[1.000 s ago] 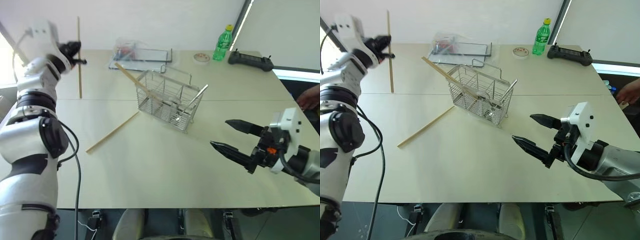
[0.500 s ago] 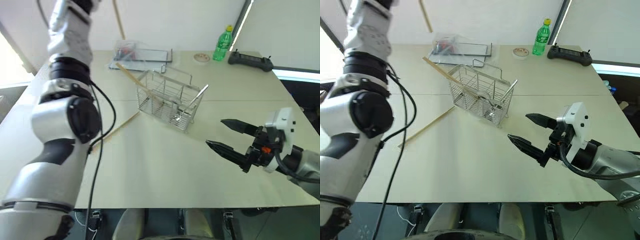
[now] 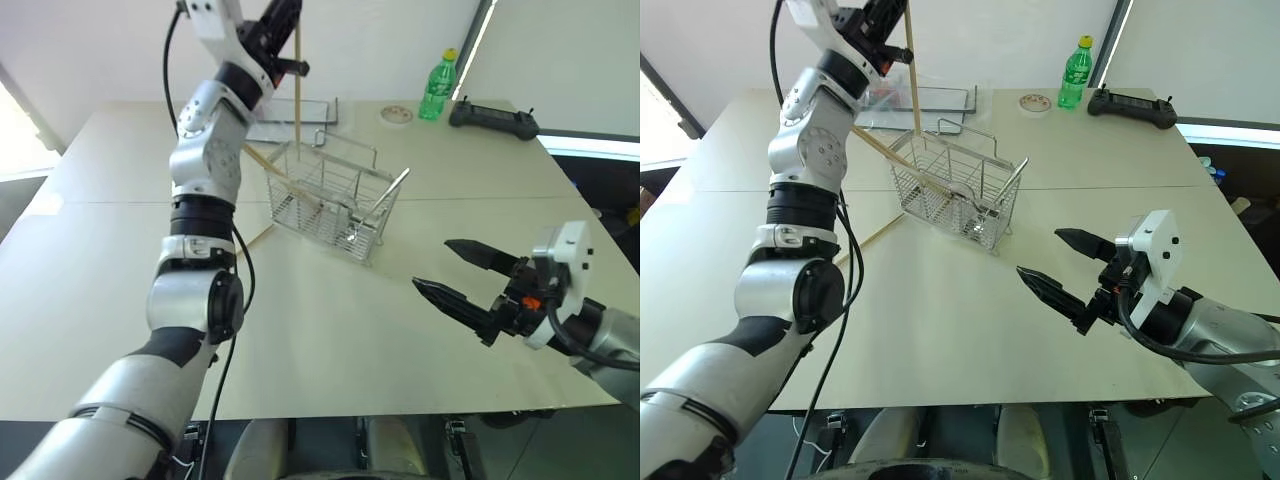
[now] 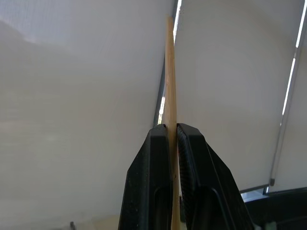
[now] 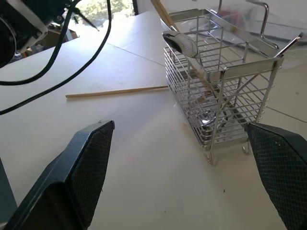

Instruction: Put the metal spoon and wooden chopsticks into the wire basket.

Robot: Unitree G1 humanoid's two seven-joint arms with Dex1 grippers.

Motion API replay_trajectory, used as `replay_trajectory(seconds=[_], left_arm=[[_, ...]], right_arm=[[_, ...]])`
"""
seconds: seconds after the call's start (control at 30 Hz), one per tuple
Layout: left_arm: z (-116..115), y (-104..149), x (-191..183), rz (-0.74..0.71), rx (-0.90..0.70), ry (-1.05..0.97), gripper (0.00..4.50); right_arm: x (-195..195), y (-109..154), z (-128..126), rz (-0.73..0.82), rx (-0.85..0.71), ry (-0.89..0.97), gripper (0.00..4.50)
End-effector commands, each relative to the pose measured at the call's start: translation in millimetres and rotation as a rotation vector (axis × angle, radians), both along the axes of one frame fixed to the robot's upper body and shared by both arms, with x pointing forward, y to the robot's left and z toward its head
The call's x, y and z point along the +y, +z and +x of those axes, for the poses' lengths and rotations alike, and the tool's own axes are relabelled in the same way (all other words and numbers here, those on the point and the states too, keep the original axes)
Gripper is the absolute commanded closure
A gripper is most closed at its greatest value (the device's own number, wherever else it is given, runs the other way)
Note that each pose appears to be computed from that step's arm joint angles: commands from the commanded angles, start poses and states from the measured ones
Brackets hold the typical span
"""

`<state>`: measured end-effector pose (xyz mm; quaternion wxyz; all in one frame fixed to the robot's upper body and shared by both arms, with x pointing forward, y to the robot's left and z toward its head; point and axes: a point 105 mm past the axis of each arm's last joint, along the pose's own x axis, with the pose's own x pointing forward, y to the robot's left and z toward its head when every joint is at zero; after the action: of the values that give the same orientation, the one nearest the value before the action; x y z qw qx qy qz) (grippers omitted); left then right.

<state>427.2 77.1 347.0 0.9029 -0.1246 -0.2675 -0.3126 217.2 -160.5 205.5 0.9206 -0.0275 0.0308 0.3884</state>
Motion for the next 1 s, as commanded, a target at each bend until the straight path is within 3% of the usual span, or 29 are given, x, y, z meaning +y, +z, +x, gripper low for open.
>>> replay_trajectory(seconds=[0.03, 0.13, 0.33, 0.37, 0.57, 0.67, 0.8, 0.9, 1.0], left_arm=[[-12.9, 8.5, -6.8, 0.009, -0.045, -0.016, 4.45], [-14.8, 4.5, -5.9, 0.01, -0.037, -0.014, 3.37], [-18.8, 4.7, -5.1, -0.005, -0.024, -0.026, 0.27], [-19.7, 5.9, -4.6, -0.01, -0.023, -0.028, 0.03], [-24.6, 27.9, 4.8, -0.045, -0.022, -0.031, 0.03], [-37.4, 79.2, 23.1, -0.11, -0.047, -0.064, 0.03], [-51.7, 129.2, 49.7, -0.05, -0.102, -0.037, 0.03], [-60.8, 132.6, 62.1, 0.153, -0.112, -0.087, 0.03], [-86.1, 96.4, 71.0, 0.495, -0.208, -0.243, 0.03]], right_arm=[[2.1, 9.1, -2.2, 0.002, -0.055, 0.001, 0.0], [0.6, 10.2, -1.2, 0.004, -0.056, -0.002, 0.0], [0.4, 12.6, 2.5, 0.009, -0.061, -0.003, 0.0], [0.6, 12.9, 3.0, 0.011, -0.061, -0.002, 0.0], [1.3, 12.4, 4.6, 0.015, -0.057, -0.001, 0.0], [2.0, 12.4, 5.3, 0.014, -0.058, 0.003, 0.0], [2.9, 11.7, 6.5, 0.013, -0.058, 0.008, 0.0], [3.8, 10.1, 8.5, 0.011, -0.06, 0.009, 0.0], [4.6, 9.1, 9.5, 0.014, -0.061, 0.01, 0.0]])
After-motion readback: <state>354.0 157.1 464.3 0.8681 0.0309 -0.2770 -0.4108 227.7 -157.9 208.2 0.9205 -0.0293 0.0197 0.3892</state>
